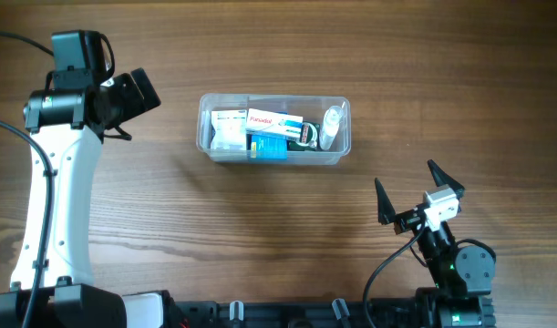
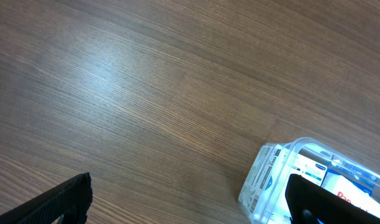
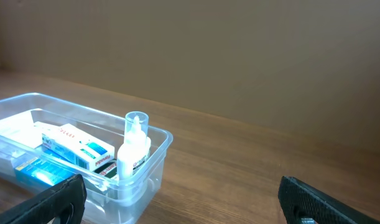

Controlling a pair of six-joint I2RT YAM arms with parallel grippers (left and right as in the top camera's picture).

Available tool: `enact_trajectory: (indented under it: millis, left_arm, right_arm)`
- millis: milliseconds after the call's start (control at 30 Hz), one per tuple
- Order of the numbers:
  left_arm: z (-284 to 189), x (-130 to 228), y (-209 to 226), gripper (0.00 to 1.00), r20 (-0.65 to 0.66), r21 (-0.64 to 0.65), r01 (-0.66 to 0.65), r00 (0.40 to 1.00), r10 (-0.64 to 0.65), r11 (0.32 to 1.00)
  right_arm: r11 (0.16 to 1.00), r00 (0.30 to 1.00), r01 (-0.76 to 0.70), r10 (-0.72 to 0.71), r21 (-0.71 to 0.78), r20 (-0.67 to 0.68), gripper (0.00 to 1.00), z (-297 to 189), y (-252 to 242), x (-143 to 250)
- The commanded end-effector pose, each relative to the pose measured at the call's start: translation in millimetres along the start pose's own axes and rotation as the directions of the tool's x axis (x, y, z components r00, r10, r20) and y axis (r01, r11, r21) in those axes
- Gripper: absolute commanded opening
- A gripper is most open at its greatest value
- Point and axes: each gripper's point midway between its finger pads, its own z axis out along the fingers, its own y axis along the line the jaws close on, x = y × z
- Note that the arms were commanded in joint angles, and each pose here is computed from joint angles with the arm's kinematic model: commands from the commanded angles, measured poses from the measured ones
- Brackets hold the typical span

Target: Pack container

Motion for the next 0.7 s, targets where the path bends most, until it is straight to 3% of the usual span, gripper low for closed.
enact_trajectory:
  millis: [0,300,433,567,667]
  left_arm:
    - [-3.6,-2.8,-0.1,1.0,0.011,0.007,-0.008,1.0,0.008,1.0]
    - [-4.4,-0.7,0.7,1.0,0.01,0.007,-0.008,1.0,0.008,1.0]
    - [-37.7,9.7,4.0,1.0,0.08,0.036,-0.011,0.997,0.008,0.999]
    - [-65.0,51.2,15.8,1.0,0.13,0.062,-0.024,0.991,0.015,0.998]
    - [-68.5,111.1,33.3,1.0,0.148,0.08,-0.04,0.989,0.028,0.996]
  right_arm:
    - [1.0,1.0,0.017,-0.017,-0.017,0.015,1.0,-0.7,2.7,-3.0]
    - [1.0,1.0,0.017,-0.017,-0.017,0.015,1.0,-0.7,2.7,-3.0]
    - [1.0,1.0,0.017,-0.017,-0.017,0.015,1.0,-0.7,2.7,-2.9]
    - [1.0,1.0,0.017,-0.017,-0.017,0.015,1.0,-0.7,2.7,-2.9]
    - [1.0,1.0,0.017,-0.017,-0.017,0.015,1.0,-0.7,2.7,-3.0]
